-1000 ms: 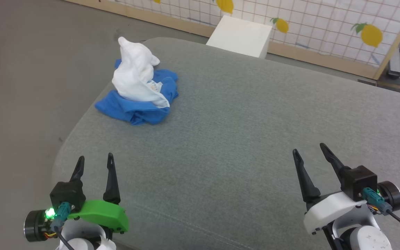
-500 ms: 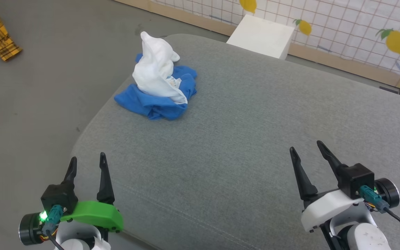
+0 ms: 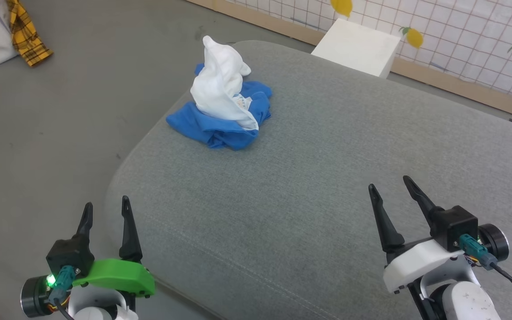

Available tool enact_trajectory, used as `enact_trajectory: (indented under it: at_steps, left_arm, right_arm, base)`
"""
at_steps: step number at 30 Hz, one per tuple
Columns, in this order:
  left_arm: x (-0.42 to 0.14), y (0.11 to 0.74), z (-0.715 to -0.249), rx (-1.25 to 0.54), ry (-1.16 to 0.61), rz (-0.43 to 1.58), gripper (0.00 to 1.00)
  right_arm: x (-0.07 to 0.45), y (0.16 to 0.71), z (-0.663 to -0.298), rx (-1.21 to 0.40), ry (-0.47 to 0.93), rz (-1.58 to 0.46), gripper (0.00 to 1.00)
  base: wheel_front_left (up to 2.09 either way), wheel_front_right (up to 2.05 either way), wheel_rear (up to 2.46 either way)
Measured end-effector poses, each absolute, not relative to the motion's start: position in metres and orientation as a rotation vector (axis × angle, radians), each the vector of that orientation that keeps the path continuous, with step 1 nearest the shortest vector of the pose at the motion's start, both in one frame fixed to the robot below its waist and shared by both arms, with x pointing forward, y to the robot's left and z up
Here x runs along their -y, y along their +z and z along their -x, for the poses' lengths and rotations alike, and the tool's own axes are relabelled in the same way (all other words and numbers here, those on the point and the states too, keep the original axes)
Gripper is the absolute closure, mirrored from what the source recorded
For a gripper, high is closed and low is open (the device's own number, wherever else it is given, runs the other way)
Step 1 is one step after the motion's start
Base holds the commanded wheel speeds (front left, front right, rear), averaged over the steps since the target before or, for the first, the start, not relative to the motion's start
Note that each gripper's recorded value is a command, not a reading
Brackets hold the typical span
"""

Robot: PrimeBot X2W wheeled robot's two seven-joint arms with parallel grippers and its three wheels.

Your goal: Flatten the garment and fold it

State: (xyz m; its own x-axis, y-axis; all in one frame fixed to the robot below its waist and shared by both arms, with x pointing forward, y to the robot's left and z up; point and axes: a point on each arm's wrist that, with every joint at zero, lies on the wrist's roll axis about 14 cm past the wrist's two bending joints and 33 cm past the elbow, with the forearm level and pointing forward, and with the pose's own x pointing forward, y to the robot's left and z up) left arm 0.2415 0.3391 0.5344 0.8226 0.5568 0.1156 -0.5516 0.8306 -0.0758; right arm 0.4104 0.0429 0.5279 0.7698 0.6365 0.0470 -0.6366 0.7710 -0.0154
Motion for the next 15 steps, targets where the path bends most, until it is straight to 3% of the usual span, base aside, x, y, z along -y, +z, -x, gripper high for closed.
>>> enact_trajectory:
  at_steps: [15]
  left_arm:
    - [-0.353, 0.532, -0.219, 0.144, 0.663, 0.037, 0.00]
  right_arm:
    - [-0.069, 0.528, -0.411, 0.058, 0.756, -0.016, 0.00]
  base:
    - [0.00, 0.00, 0.00]
